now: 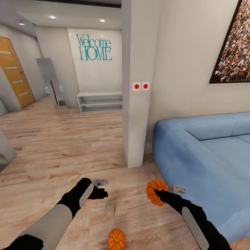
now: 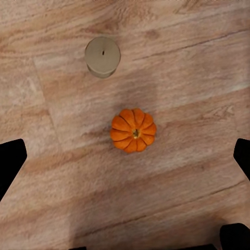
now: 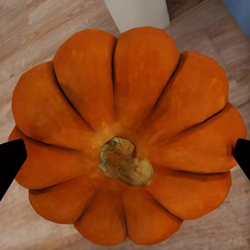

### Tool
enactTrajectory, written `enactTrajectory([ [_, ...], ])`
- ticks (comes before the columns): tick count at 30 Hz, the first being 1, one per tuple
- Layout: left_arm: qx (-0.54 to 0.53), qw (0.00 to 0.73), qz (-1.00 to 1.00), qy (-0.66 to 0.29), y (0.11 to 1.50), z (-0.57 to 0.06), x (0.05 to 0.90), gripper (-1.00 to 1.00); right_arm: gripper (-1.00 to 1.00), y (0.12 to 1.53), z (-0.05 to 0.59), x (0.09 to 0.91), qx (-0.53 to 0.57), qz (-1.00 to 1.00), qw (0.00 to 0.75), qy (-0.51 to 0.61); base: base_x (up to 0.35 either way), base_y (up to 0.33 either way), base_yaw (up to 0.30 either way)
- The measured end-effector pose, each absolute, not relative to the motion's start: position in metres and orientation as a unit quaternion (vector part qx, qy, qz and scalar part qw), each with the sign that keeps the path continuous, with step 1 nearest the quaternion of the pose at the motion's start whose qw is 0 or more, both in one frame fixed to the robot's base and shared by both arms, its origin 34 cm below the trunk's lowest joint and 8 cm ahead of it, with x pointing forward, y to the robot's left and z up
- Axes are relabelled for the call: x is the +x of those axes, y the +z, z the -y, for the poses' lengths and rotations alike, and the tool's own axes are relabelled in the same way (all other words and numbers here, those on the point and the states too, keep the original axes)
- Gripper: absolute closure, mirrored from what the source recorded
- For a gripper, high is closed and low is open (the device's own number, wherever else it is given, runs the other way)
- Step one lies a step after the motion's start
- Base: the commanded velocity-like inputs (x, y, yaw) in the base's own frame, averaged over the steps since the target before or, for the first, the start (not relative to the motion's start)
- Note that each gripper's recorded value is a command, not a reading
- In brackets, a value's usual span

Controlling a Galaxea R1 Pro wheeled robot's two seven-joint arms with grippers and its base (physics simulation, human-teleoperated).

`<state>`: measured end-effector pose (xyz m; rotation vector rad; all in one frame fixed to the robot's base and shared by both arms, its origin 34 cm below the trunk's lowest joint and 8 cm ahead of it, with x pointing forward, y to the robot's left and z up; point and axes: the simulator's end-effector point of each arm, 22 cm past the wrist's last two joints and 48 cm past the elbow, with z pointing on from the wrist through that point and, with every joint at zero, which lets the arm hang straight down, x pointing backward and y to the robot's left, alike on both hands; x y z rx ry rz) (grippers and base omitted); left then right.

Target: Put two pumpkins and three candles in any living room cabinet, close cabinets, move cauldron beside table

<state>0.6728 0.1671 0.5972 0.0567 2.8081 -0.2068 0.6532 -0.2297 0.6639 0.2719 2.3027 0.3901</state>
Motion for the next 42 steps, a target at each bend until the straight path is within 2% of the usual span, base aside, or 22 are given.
enactTrajectory([
  [8, 0.021, 0.182, -0.980, -0.083, 0.598, -0.161, 0.683, -1.00, 1.00, 0.651, 0.245, 0.655, 0.105, -0.907, 0.389, 0.122, 0.000, 0.000, 0.000],
  [28, 0.025, 0.186, -0.979, -0.084, 0.594, -0.154, 0.683, -1.00, 1.00, 0.630, 0.247, 0.644, 0.110, -0.915, 0.368, 0.124, 0.000, 0.000, 0.000],
  [35, 0.028, 0.204, -0.975, -0.087, 0.590, -0.144, 0.688, -1.00, 1.00, 0.623, 0.244, 0.642, 0.109, -0.915, 0.366, 0.133, 0.000, 0.000, 0.000],
  [36, 0.023, 0.241, -0.966, -0.087, 0.595, -0.143, 0.703, -1.00, 1.00, 0.622, 0.244, 0.642, 0.109, -0.914, 0.366, 0.134, 0.000, 0.000, 0.000],
  [42, 0.023, 0.246, -0.965, -0.086, 0.585, -0.144, 0.703, -1.00, 1.00, 0.613, 0.242, 0.642, 0.108, -0.913, 0.370, 0.136, 0.000, 0.000, 0.000],
])
